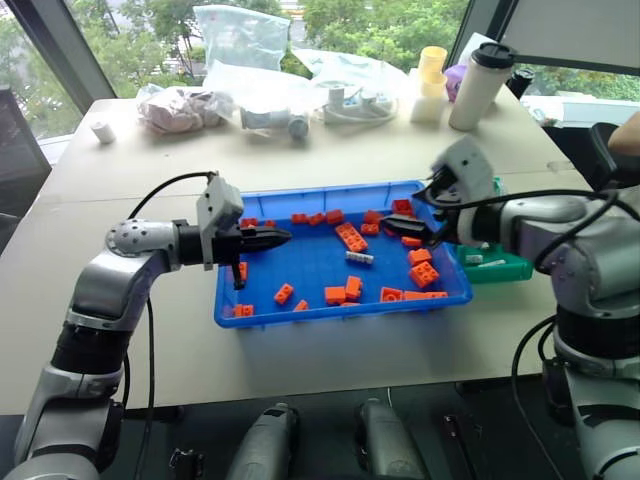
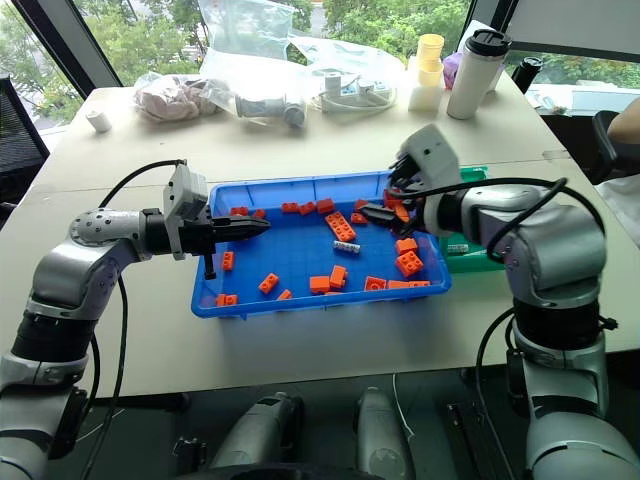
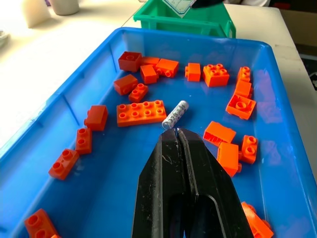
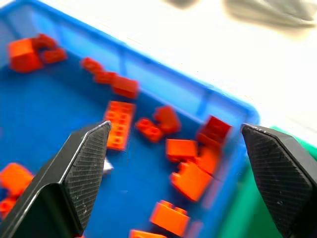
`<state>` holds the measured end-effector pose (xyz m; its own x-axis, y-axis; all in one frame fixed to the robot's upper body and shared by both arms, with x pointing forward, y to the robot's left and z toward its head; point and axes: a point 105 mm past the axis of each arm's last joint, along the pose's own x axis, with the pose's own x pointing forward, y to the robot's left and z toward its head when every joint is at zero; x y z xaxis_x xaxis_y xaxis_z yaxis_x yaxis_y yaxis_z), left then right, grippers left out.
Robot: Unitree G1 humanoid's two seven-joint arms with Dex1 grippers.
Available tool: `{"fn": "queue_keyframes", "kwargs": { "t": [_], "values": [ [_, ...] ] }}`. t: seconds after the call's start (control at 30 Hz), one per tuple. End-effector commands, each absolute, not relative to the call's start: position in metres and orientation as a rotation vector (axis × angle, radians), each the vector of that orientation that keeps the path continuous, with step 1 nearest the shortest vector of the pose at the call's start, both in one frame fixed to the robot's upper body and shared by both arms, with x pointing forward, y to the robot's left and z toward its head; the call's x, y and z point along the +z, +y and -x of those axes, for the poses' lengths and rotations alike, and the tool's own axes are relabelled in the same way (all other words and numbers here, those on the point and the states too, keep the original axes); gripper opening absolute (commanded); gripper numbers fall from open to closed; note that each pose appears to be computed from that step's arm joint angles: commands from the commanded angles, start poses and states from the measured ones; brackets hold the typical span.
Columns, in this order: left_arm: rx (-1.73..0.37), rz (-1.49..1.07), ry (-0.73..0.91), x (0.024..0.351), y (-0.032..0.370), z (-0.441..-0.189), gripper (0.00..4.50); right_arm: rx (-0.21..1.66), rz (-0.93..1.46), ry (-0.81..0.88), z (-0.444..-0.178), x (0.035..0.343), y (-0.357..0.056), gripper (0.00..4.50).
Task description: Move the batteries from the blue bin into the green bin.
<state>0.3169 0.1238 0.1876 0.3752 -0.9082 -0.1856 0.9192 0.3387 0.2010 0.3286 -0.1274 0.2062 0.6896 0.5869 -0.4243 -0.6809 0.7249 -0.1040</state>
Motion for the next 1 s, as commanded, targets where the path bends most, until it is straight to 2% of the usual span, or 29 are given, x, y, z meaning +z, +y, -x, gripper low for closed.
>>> {"fn": "queue_keyframes", "kwargs": {
  "t": [0.03,0.2,0.33,0.6,0.7,0.93,1.0],
  "values": [
    [-1.195,-0.316,-0.005,0.199,0.122,-0.314,0.0,0.77,0.295,0.396,-0.324,0.196,-0.113,4.32],
    [-1.176,-0.324,0.0,0.198,0.126,-0.311,0.0,0.814,0.345,0.476,-0.327,0.159,-0.103,4.32],
    [-1.166,-0.324,0.001,0.198,0.127,-0.309,0.0,0.833,0.361,0.509,-0.331,0.143,-0.103,4.32],
    [-1.142,-0.321,0.003,0.198,0.13,-0.306,0.0,0.835,0.375,0.525,-0.342,0.129,-0.101,4.32],
    [-1.136,-0.321,0.001,0.199,0.131,-0.305,0.0,0.842,0.406,0.529,-0.345,0.124,-0.099,3.49],
    [-1.134,-0.319,0.001,0.198,0.13,-0.306,0.0,0.824,0.454,0.513,-0.348,0.125,-0.099,0.04],
    [-1.135,-0.319,0.001,0.198,0.129,-0.306,0.0,0.783,0.47,0.475,-0.351,0.142,-0.108,0.01]
  ]
}}
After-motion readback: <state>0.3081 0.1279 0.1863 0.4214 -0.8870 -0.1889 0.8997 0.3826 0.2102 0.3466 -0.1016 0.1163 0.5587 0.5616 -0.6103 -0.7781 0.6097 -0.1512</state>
